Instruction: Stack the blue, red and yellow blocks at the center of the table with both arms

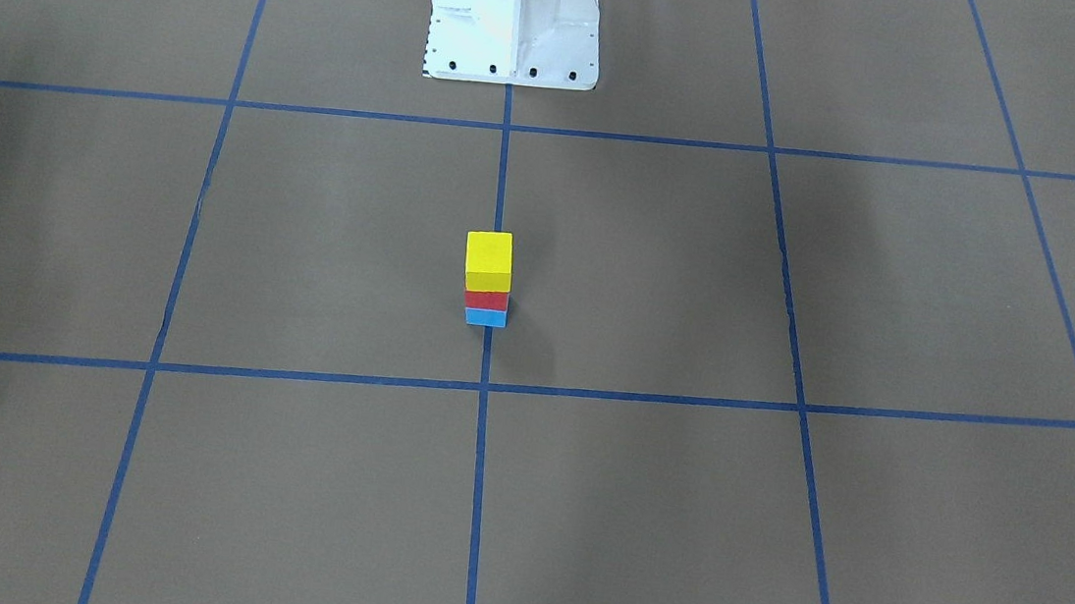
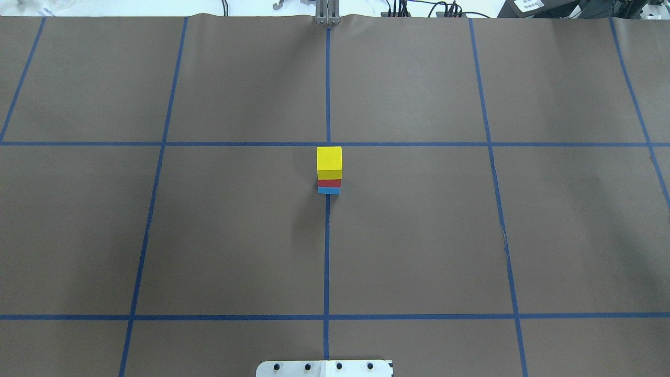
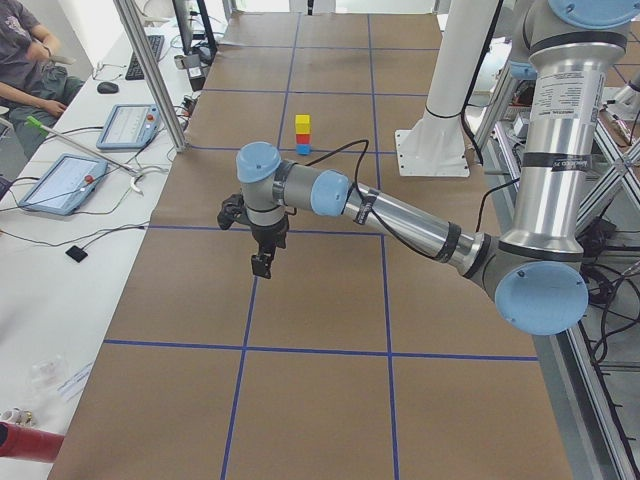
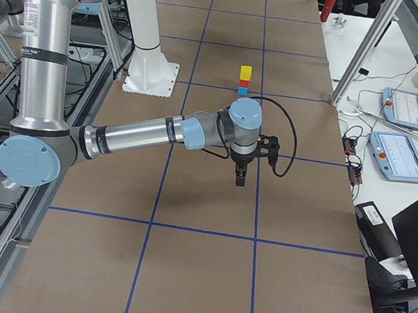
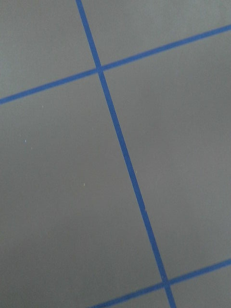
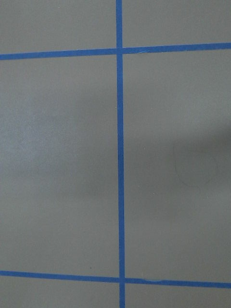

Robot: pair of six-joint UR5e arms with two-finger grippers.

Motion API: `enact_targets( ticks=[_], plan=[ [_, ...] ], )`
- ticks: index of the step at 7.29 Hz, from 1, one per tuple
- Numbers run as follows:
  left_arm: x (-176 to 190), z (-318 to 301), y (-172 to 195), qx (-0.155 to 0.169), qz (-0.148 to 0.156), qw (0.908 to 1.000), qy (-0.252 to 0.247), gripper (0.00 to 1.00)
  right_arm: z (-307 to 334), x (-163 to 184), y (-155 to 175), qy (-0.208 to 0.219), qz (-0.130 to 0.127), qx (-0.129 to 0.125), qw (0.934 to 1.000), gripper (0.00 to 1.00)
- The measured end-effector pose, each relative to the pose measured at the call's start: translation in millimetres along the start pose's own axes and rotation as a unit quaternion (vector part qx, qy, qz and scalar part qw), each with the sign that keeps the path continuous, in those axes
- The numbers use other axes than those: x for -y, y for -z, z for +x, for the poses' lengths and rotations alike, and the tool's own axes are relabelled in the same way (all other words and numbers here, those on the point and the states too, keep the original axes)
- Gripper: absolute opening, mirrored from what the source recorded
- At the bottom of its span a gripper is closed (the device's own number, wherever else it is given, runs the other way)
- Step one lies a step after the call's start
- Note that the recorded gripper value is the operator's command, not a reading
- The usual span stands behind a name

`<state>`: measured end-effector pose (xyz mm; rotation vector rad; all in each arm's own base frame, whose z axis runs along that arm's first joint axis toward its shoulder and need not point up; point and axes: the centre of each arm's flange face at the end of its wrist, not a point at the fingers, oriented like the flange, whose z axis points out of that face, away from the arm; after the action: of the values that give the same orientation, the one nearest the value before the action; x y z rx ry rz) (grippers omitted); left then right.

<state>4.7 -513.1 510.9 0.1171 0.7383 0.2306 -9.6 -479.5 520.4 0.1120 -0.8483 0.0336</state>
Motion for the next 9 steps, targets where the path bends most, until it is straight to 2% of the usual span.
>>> enact_targets(
  ticks=[3, 6, 9],
  plan=[
    [-14.6, -51.2, 3.7, -0.041, 0.005, 0.9981, 0.046, 1.0, 20.4, 0.4, -7.2, 0.011, -0.005, -0.012, 0.9999, 1.0],
    [-37.9, -67.6, -9.0, -0.047, -0.006, 0.9963, 0.071, 1.0, 31.5, -0.6, -14.7, 0.005, -0.012, -0.02, 0.9997, 1.0],
    [-42.5, -75.0, -17.3, -0.048, -0.013, 0.9955, 0.08, 1.0, 37.6, -0.8, -20.7, 0.0, -0.018, -0.021, 0.9996, 1.0]
  ],
)
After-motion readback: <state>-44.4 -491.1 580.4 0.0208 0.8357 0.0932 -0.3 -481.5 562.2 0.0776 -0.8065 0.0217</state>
